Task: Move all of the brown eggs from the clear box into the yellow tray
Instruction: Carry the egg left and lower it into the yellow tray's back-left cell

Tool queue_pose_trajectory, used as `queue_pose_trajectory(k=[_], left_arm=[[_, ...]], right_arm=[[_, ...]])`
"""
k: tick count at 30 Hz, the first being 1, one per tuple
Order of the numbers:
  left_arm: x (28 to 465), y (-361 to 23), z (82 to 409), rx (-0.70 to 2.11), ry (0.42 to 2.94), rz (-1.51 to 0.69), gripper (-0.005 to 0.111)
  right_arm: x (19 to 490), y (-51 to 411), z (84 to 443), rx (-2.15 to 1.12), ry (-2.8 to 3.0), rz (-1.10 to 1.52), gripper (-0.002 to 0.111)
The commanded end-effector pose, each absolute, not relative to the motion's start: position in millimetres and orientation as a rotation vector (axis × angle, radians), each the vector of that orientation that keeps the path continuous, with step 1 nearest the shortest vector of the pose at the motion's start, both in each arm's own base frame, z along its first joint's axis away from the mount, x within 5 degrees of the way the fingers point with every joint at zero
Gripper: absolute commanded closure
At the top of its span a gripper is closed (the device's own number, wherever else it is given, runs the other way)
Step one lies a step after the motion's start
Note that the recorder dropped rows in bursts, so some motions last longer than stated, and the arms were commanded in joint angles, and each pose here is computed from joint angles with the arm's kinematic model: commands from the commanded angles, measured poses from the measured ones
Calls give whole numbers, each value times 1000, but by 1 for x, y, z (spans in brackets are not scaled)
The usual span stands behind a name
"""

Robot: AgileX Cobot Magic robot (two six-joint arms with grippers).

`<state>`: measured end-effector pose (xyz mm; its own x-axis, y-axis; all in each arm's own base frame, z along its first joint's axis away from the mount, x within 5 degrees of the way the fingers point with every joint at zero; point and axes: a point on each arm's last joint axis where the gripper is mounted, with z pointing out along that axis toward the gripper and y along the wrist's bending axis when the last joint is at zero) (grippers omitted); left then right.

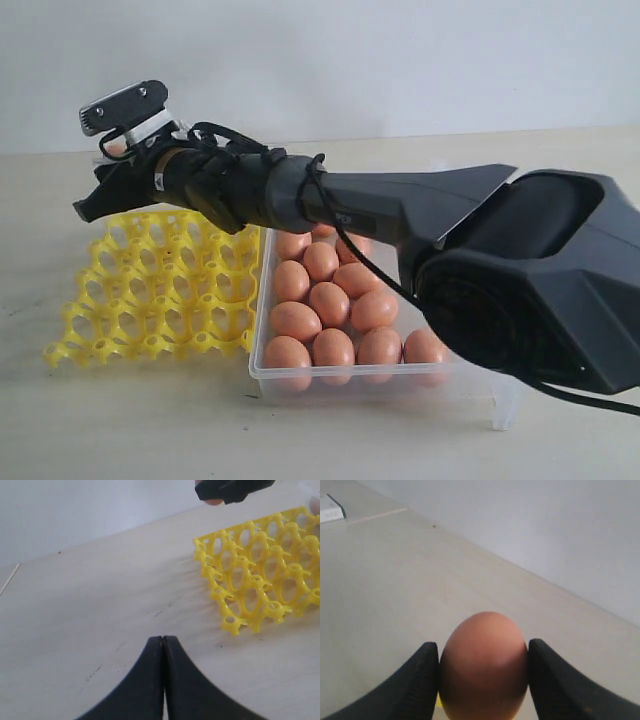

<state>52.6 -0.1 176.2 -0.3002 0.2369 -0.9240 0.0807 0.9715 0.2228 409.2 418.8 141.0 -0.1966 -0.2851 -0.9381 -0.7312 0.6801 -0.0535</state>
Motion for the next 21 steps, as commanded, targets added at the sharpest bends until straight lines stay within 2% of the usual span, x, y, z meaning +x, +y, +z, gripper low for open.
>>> queue_pose_trajectory(k=[1, 21], left_arm=[[52, 0, 178, 226, 1861, 153, 107], [52, 0, 178, 226, 1861, 153, 107]], right_arm=[[413, 421, 132, -813, 1821, 477, 108], [406, 434, 102, -828, 1737, 540, 106]])
